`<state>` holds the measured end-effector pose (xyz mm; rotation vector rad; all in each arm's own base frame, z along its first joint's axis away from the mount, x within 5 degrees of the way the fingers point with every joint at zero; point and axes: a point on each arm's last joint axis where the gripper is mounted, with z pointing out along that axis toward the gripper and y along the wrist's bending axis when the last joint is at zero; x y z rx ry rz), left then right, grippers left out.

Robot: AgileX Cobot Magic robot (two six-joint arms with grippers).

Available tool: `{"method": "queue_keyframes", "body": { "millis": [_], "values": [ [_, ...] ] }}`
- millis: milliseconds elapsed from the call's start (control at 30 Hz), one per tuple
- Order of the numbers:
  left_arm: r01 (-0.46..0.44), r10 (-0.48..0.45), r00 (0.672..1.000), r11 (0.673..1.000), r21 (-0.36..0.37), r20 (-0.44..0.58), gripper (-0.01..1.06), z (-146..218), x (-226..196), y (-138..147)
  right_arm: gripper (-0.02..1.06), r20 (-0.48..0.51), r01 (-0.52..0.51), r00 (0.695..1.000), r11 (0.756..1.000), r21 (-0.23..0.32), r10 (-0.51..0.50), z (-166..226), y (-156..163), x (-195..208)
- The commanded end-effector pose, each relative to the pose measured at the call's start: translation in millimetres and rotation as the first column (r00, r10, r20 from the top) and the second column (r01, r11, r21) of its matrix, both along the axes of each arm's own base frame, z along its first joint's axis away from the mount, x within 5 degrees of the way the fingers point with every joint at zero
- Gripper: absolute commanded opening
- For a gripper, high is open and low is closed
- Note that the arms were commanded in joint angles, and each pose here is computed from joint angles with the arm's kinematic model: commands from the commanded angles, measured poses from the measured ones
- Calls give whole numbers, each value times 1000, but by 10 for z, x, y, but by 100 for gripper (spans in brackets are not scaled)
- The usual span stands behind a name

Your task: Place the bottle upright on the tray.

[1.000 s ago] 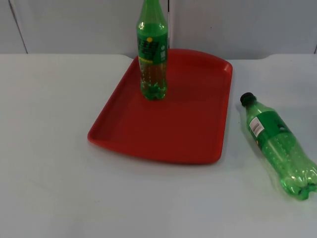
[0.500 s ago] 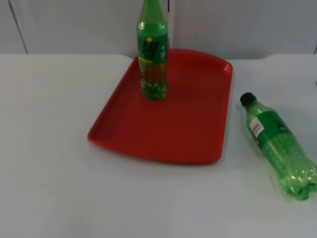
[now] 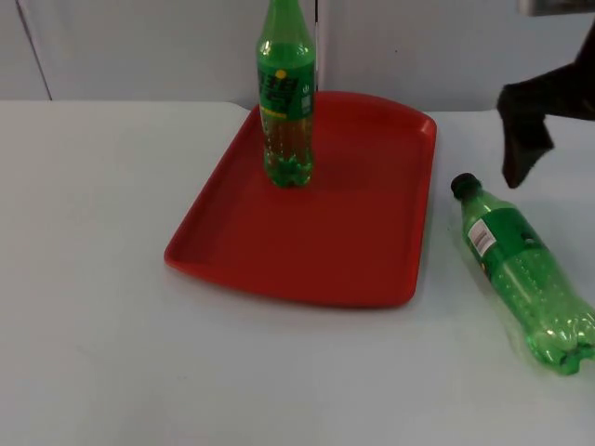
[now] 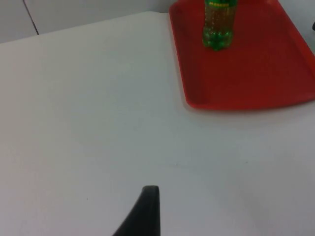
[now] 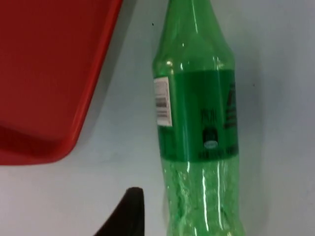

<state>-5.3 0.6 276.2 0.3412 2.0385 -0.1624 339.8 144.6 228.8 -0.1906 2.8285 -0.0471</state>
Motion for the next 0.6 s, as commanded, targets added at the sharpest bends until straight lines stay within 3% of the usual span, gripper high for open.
{"method": "queue_keyframes", "body": {
  "millis": [0,233,567],
  "values": [
    [-3,3,1000,1000,-6,-2,93,-12,2,0,105,-13,0,1000,1000,-12,-1,-56,60,96],
    [-3,3,1000,1000,-6,-2,93,-12,2,0,105,-40,-1,999,1000,-27,0,-341,233,464],
    [-3,3,1000,1000,-6,-2,93,-12,2,0,105,-85,24,996,999,-35,-27,-747,168,622]
  ]
}}
